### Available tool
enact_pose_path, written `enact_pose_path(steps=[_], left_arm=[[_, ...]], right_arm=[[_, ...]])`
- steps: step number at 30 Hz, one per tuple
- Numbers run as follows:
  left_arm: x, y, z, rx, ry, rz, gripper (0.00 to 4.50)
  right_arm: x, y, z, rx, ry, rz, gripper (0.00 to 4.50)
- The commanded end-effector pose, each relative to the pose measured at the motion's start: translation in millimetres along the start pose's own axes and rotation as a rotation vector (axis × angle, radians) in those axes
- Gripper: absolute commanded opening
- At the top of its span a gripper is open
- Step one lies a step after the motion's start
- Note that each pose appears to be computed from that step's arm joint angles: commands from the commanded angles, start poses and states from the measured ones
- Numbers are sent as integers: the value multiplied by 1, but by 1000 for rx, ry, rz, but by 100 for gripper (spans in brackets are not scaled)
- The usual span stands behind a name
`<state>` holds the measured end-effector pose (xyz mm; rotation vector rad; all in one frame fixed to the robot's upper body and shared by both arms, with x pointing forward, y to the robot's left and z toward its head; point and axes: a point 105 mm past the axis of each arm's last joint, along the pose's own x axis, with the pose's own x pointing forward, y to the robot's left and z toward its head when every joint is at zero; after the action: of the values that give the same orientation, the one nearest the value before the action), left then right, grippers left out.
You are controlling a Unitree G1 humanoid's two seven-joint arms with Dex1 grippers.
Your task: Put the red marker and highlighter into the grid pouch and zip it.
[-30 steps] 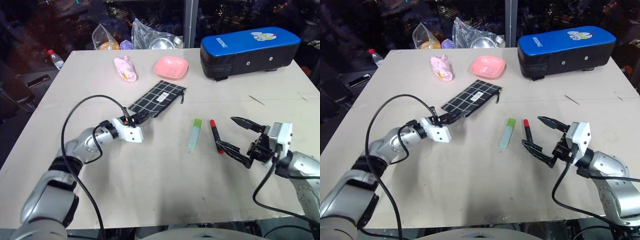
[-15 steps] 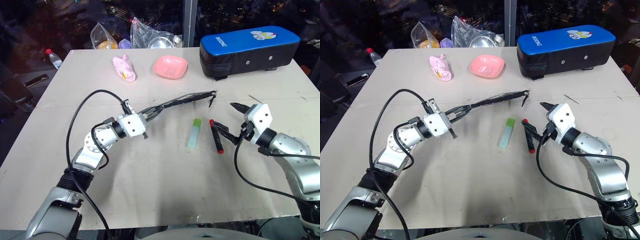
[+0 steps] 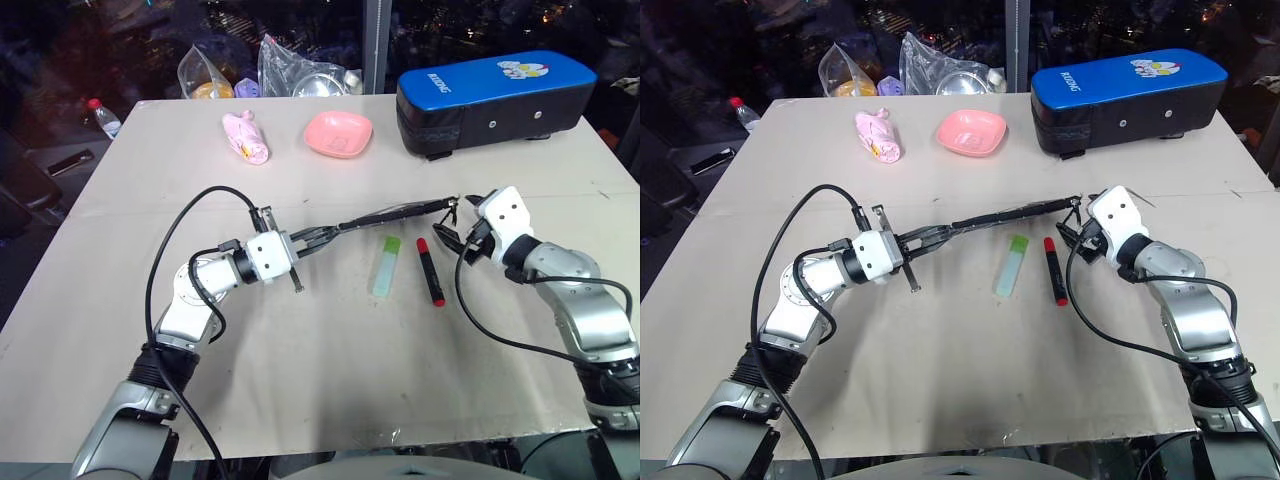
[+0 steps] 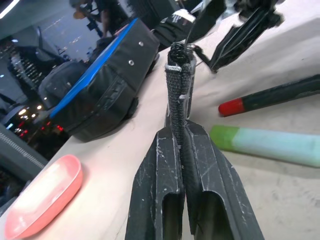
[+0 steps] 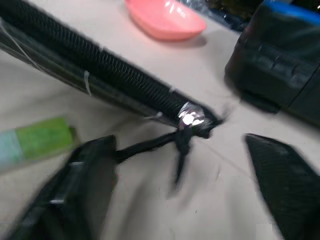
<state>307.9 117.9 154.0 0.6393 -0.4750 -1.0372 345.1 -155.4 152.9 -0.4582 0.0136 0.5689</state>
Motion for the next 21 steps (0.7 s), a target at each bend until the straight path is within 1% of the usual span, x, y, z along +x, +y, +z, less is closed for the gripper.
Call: enact_pose_path(steps=[1,3,5,9,13,14,16,18,21], left_arm=[[-3,6,5,36,-21,19,0],[-3,6,5,38,-19,18,0],[-4,5,4,38,-17,18,0],[-4,5,2,13,-12,20,0],[-2,1,3,12,-19,6,118],[-1,0,4,14,-21,4,178],[0,-2,5,15,-26,5,267],[2,1,10,-4,-44,27,267],[5,-2,14,-20,-55,9,267]], right_arm=[[3,-8,14,-58,-42,-29,222],[4,-11,19,-42,-66,-50,123],[5,-11,21,-38,-73,-54,8],[5,-8,22,-33,-77,-48,3],[6,-7,25,-24,-80,-49,0],[7,-7,25,-22,-80,-51,0],[7,-7,26,-21,-82,-52,0],[7,-8,27,-21,-82,-56,0],[8,-8,26,-20,-80,-60,0]])
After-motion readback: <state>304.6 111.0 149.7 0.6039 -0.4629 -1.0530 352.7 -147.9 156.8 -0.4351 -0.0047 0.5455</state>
